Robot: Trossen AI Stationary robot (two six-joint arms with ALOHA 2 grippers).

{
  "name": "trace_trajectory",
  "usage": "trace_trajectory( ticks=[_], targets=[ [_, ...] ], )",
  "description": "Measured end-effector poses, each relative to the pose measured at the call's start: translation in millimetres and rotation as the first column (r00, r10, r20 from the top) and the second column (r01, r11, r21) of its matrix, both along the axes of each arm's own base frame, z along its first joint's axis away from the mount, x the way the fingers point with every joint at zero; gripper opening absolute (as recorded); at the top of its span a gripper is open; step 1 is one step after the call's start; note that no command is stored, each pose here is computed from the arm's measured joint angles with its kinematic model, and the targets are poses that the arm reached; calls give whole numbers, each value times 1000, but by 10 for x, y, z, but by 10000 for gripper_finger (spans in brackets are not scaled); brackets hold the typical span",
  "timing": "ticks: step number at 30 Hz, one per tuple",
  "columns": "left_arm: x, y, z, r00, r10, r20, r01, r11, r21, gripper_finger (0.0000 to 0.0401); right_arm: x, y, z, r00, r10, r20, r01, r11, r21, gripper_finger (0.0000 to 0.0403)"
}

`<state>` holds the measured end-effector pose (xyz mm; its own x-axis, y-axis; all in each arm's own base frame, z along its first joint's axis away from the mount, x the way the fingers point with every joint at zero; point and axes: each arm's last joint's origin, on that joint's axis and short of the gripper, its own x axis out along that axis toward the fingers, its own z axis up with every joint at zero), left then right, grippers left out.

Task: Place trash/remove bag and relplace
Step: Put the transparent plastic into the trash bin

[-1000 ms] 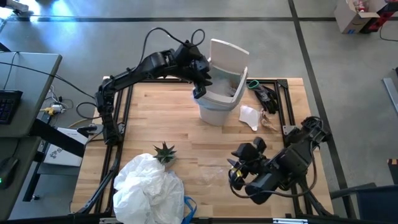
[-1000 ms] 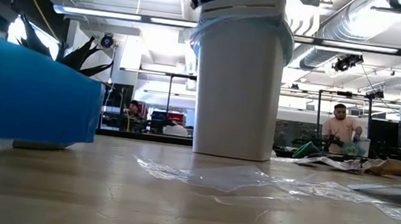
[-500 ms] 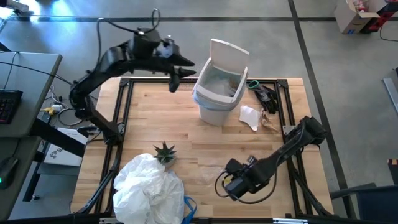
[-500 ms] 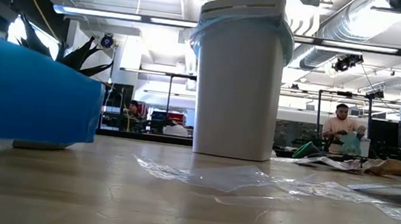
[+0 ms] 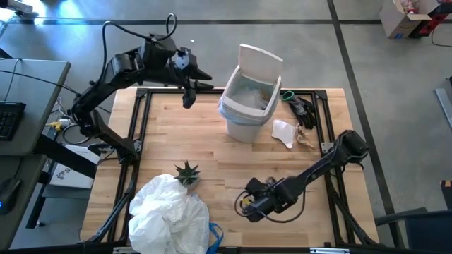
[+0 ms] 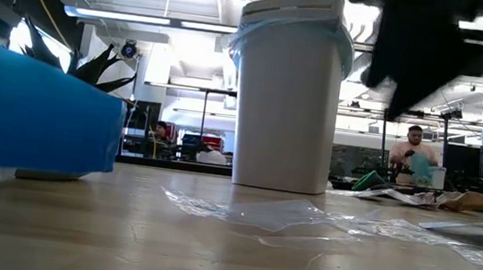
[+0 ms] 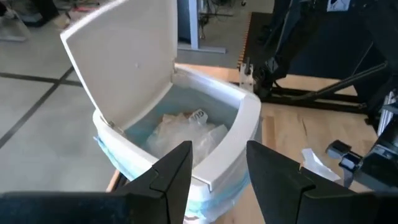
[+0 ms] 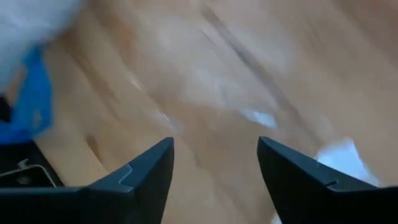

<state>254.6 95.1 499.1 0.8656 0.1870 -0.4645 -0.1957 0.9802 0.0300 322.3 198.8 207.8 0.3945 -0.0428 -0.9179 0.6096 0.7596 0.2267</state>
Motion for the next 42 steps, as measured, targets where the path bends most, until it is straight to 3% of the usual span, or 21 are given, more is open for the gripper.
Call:
trace_trajectory(
  ticks=[4,8,16,23,27,32,38,42],
  targets=[
    [31,0,-56,1000,-4,-22,3,1000,-10,138,118,-30,45,983,142,118,-124,981,-149,226],
    [29,-14,-71,999,-9,-36,9,1000,-18,138,208,-139,-21,980,173,95,-151,967,-204,221],
    [28,-49,-88,998,-15,-54,13,999,-40,138,418,-169,-495,973,231,0,-228,961,-156,216],
    [11,-61,-122,996,-16,-92,11,998,-54,138,515,-221,-915,973,209,-101,-219,970,-106,210],
    [11,-61,-122,996,-12,-90,6,998,-62,138,550,-239,-981,974,202,-105,-209,976,-65,154],
    [15,-78,-125,995,-17,-93,11,998,-64,138,595,-225,-973,974,210,-84,-214,976,-33,22],
    [18,-91,-127,995,-20,-96,14,998,-68,138,697,-199,-808,972,220,-88,-223,975,-26,3],
    [17,-91,-128,995,-19,-96,13,998,-67,137,753,-191,-628,960,247,-132,-259,962,-81,1]
  ],
)
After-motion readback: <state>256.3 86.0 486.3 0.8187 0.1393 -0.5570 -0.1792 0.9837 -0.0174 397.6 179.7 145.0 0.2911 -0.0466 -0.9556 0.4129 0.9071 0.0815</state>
